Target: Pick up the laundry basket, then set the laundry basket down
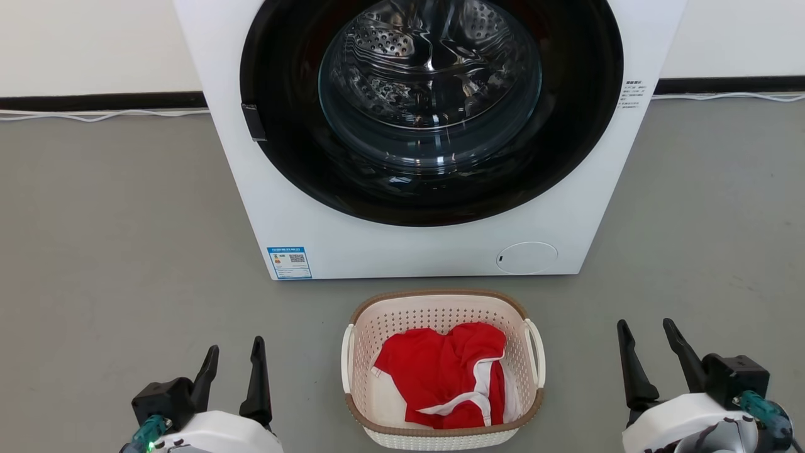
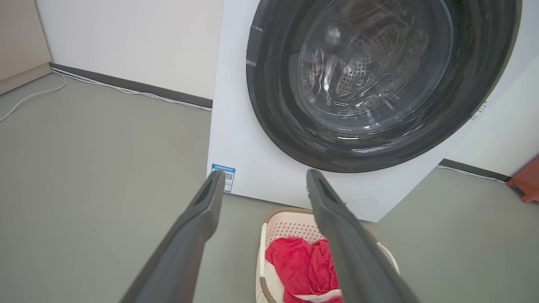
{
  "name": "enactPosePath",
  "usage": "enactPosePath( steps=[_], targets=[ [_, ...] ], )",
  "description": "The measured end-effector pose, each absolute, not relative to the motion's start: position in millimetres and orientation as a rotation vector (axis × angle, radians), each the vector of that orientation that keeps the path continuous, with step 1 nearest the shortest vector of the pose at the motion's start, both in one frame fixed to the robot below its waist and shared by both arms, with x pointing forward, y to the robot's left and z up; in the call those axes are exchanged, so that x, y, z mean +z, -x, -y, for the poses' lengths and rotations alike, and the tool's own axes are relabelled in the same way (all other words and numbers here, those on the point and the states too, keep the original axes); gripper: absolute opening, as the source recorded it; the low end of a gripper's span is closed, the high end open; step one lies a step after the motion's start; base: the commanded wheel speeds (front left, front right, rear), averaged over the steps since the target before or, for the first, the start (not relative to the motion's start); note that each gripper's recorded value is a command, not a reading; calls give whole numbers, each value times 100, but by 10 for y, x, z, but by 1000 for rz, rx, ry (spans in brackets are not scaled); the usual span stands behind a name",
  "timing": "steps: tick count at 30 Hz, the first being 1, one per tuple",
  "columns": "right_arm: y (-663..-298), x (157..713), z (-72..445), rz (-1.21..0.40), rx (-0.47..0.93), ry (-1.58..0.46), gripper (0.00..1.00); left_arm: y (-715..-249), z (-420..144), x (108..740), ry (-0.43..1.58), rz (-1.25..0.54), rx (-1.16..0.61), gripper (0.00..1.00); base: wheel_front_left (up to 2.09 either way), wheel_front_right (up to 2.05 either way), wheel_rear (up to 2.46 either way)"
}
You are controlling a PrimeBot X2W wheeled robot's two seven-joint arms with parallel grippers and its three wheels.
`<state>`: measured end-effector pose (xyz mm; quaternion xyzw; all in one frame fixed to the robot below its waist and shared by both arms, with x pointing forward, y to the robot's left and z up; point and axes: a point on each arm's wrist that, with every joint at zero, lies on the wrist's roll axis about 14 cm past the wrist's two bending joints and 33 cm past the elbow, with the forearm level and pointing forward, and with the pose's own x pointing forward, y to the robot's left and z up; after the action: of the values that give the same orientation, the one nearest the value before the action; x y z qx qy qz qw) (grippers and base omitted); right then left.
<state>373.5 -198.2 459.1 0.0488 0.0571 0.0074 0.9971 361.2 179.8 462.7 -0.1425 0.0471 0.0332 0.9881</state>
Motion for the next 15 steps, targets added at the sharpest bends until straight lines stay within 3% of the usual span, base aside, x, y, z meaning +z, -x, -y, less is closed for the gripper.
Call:
enactPosePath(
  steps=[15],
  targets=[
    [-3733, 4535, 1936, -117, 61, 76, 100, -3621, -1728, 4656, 112, -67, 28, 100, 0, 0, 0]
  ],
)
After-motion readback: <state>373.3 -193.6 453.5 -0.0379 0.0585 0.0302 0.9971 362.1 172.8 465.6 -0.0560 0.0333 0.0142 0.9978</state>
